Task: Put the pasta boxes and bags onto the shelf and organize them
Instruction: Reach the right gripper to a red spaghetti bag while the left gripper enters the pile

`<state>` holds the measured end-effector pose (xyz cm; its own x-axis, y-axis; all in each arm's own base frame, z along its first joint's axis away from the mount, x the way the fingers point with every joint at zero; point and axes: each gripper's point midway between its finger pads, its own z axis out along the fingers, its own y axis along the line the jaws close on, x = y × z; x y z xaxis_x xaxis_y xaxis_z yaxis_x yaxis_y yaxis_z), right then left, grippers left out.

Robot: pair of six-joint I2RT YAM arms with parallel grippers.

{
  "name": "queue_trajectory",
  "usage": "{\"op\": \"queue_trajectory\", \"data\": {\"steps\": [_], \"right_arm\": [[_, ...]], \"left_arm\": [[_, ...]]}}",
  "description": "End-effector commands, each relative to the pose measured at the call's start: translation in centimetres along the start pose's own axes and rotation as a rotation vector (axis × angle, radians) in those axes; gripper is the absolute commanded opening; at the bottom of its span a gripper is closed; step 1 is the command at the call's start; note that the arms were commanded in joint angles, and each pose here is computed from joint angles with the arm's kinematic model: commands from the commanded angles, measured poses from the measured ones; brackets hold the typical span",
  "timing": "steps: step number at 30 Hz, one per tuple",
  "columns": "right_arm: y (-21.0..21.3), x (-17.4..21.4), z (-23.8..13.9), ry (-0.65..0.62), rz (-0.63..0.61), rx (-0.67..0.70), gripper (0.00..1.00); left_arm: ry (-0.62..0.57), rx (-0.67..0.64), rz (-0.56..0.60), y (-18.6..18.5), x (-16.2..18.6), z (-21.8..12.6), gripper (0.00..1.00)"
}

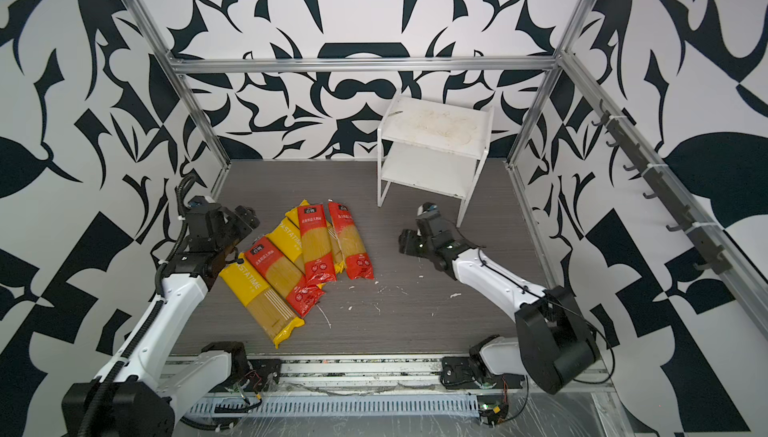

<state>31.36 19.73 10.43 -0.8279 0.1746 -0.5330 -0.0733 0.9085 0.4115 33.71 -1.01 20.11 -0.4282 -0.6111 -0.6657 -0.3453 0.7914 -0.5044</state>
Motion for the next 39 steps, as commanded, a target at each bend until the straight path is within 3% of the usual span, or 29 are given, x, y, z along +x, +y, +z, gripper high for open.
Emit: {"op": "queue_trajectory", "data": {"steps": [1, 7, 10, 15, 20, 29, 39], "right_arm": [[4.7, 1.0, 0.6, 0.031, -0.054, -0.043, 0.72], [8.7, 3.2, 1.8, 0.052, -0.346, 0.121, 0.77], [11.9, 3.9, 1.9, 0.061, -0.377, 0.061, 0.75], [17.4, 5.1, 3.3, 0.146, -0.227, -0.147, 0.61], [20.8, 4.3, 5.3, 0.155, -0.110, -0.259, 0.54], [18.8, 4.0, 9.8, 0.244, 0.053, -0.261, 0.58], [21.8, 5.4, 11.2, 0.328, 0.159, -0.454, 0.54]], "left_arm": [[0.194, 0.081, -0.014, -3.1, 5.2, -0.6, 0.81], [0.355, 0.132, 0.074, -6.8, 11.1, -0.7, 0.83], [0.406, 0.125, 0.066, -6.3, 12.4, -0.5, 0.80], [0.460, 0.148, 0.053, -5.8, 13.1, -0.3, 0.78], [0.563, 0.256, -0.116, -5.6, 13.2, 0.5, 0.68], [0.629, 0.250, -0.138, -4.5, 15.2, 1.9, 0.64], [0.712, 0.210, -0.181, -2.5, 18.7, 3.7, 0.52]]}}
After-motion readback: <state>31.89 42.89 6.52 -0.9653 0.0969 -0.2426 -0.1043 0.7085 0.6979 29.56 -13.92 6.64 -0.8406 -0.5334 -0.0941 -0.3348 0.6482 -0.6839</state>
